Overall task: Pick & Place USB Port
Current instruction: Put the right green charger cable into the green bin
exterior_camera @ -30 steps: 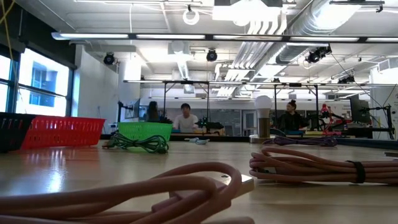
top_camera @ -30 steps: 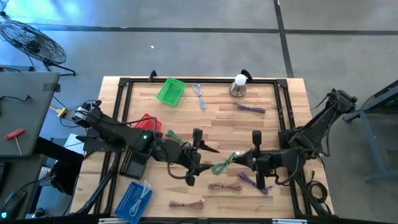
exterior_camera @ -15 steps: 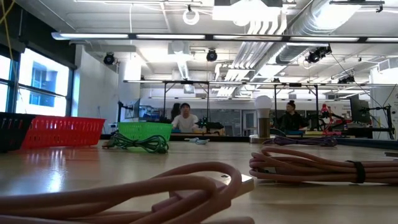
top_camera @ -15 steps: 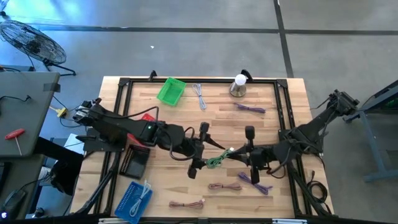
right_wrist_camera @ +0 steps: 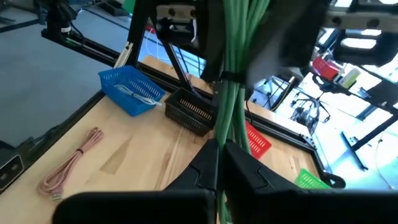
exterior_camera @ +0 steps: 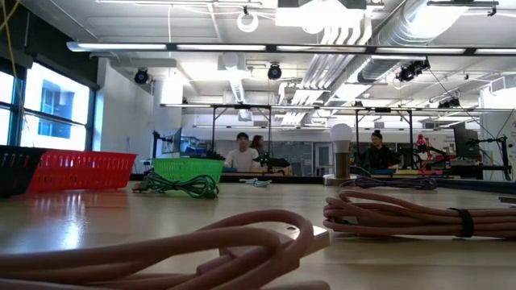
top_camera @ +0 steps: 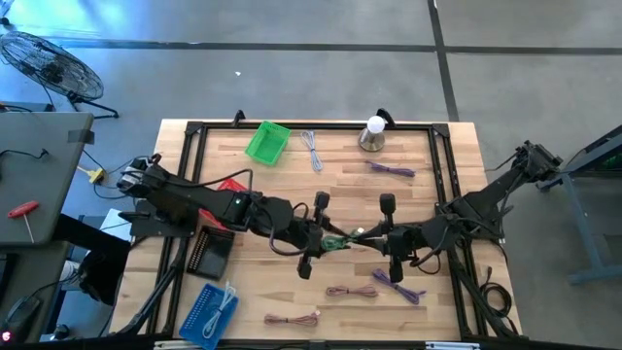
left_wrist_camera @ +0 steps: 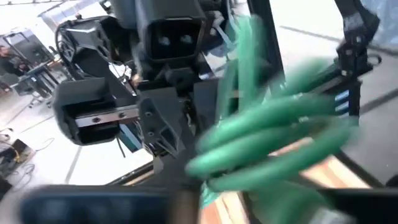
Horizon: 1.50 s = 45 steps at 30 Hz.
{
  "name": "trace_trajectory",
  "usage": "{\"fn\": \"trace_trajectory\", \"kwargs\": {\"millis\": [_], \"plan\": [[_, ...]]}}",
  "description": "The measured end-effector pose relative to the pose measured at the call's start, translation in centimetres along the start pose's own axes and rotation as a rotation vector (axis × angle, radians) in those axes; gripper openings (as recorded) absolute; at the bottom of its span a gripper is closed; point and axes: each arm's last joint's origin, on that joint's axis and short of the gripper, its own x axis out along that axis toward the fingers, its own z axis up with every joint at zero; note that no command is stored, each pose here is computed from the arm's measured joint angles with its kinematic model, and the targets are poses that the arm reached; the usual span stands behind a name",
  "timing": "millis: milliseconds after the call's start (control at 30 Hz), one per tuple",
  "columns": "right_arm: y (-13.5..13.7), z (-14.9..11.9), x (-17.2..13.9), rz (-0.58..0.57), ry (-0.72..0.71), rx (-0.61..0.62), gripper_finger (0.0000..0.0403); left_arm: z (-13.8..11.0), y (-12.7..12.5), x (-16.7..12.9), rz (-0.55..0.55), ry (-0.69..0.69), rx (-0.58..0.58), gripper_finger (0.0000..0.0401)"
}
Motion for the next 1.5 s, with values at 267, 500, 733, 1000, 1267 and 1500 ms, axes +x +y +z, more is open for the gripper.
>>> {"fn": "trace_trajectory", "kwargs": {"millis": [267,500,733,1000,1267,1500], "plan": [[0.1,-0.1,-0.1,-0.051,0.019,0.045,0.0059,-0.3,-0.1,-0.1,0.086,0.064,0.026,0.0019],[0.6,0.5,-1.6,-0.153,0.009,-0.004,0.0123,-0.7,-0.3,-1.9,0.425,0.323,0.097,0.0019],[0.8,0.8,-3.2,-0.211,0.004,-0.023,0.0137,-2.1,0.1,-4.4,0.807,0.658,0.287,0.0019],[0.8,-0.1,-3.2,-0.217,0.075,0.0,0.0138,-5.9,5.9,-6.0,0.939,0.876,0.233,0.0019],[0.9,-0.5,-3.2,-0.213,0.101,0.038,0.0138,-12.3,15.7,-8.7,0.786,0.987,-0.36,0.0019],[0.9,-0.9,-3.2,-0.211,0.133,0.053,0.0138,-17.6,20.2,-11.2,0.843,1.027,-0.651,0.0019]]}}
